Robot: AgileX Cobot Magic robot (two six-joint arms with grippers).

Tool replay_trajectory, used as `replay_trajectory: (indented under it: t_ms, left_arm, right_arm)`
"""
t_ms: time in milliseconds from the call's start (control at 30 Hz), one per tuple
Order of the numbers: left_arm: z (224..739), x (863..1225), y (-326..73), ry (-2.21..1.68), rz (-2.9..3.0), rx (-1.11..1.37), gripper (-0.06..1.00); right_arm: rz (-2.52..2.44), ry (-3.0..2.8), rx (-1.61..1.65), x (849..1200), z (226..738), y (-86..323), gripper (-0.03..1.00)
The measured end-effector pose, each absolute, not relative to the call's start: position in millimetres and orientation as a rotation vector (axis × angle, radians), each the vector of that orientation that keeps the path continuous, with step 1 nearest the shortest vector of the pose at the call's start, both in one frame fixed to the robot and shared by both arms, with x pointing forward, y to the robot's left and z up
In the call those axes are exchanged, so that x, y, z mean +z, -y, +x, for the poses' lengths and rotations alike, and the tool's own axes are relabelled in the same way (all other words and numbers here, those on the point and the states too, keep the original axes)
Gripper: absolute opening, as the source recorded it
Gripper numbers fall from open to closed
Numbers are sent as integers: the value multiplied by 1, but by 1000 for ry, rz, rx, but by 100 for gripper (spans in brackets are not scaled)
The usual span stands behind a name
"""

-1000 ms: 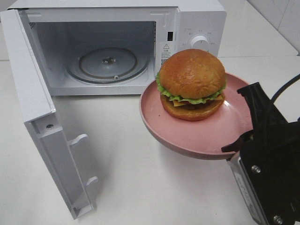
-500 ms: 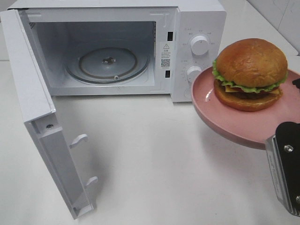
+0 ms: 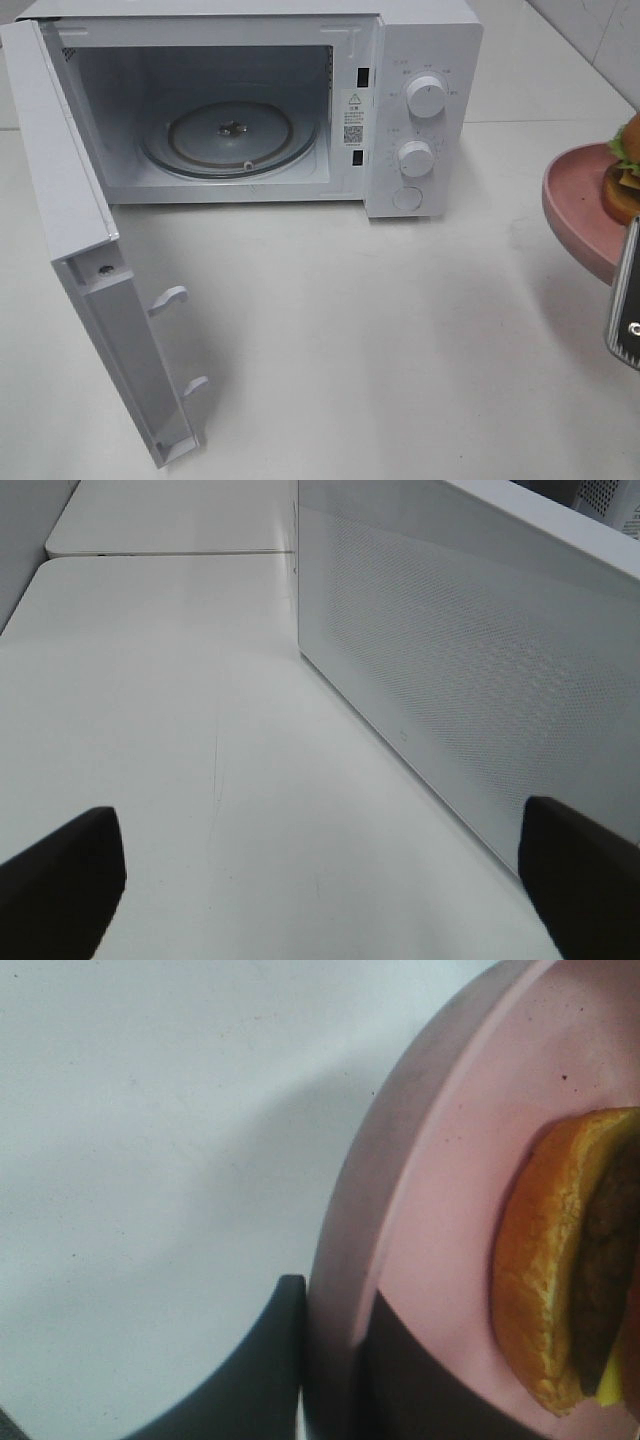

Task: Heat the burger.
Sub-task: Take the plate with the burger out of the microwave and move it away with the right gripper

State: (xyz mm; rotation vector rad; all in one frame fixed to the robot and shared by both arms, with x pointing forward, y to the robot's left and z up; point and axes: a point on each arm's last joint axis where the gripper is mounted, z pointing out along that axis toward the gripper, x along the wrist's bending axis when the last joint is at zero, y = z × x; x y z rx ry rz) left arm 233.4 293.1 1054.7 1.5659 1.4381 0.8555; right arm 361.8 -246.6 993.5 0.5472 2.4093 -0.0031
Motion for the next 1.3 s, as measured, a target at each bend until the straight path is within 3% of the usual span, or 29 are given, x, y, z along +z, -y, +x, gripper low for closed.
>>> replay_trajectory:
  t_ms: [400, 733, 1300]
  left_arm:
    - [233, 1055, -293, -1438, 1566, 855, 99]
    - [233, 1055, -293, -1438, 1566, 855, 99]
    - [233, 1055, -293, -1438, 1566, 855, 99]
  right_arm:
    - [997, -2233, -148, 982, 371, 252, 8]
    - [1349, -2060, -220, 952, 386, 239, 8]
    - [1485, -1886, -259, 913, 413, 218, 8]
